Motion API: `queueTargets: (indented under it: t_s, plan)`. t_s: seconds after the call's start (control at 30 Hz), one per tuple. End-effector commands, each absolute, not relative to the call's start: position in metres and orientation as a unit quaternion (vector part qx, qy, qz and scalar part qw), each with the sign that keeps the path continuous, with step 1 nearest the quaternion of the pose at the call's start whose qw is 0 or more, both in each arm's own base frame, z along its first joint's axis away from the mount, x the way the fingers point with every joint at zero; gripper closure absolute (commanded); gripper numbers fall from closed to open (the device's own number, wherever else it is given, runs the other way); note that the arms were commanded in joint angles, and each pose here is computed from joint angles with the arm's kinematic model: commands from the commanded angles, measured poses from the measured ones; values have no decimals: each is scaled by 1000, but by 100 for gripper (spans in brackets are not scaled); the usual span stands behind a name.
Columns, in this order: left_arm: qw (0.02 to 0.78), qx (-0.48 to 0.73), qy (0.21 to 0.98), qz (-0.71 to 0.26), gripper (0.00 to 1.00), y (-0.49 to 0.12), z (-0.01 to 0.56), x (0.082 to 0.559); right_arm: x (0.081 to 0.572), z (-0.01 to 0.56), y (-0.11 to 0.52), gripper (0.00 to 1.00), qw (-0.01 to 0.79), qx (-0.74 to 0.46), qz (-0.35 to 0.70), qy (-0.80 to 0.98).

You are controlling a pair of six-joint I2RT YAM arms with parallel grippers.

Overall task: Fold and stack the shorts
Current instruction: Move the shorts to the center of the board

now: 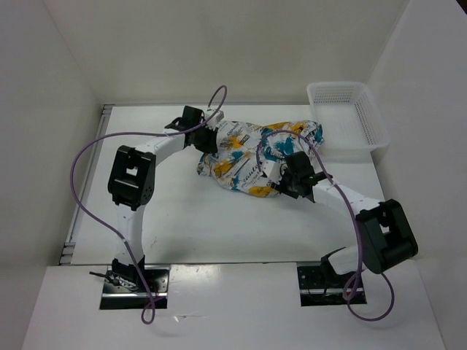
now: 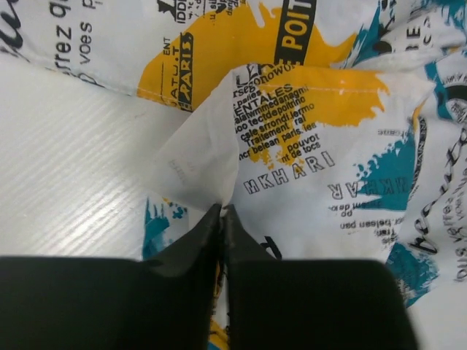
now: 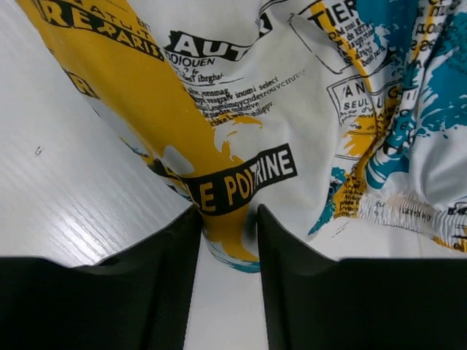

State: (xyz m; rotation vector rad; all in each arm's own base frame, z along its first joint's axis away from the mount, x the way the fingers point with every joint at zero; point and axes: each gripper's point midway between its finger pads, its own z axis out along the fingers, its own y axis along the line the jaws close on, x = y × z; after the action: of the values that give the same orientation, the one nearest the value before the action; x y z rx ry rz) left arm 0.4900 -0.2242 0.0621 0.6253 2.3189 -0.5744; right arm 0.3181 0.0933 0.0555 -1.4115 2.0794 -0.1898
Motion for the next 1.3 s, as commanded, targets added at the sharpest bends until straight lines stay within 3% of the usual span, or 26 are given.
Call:
queueTargets:
  t_s: [0.0,0.03,0.13,0.17,0.37,0.5,0.67,0.77,1.07,1.27]
  plan:
    - [370,253,864,-228,95,-235,88,507,327,52,99,60,327,-522,-63,785]
    - [371,251,866,-221,100,-233,87,508,329,53,100,77,331,-522,-64,784]
    - [407,248,852,-216,100,-227,129,513,345,71,104,98,356,-518,-77,774]
    - [418,249,847,-216,100,-227,145,514,350,77,106,100,363,-517,-79,771]
    - [502,214,815,-193,100,-170,279,510,398,179,120,100,456,-466,-66,756]
    - [571,186,783,-164,100,-119,369,476,430,296,121,100,549,-418,-75,720]
    - [653,144,736,-104,100,-68,455,428,435,409,123,100,637,-368,-68,674]
    - [691,125,708,-76,100,-47,493,387,413,480,128,100,687,-360,-48,629]
    - [806,103,582,-22,100,-28,575,245,313,508,158,100,683,-455,71,567]
    - [821,133,555,-34,100,-38,579,237,281,532,169,100,698,-438,147,546]
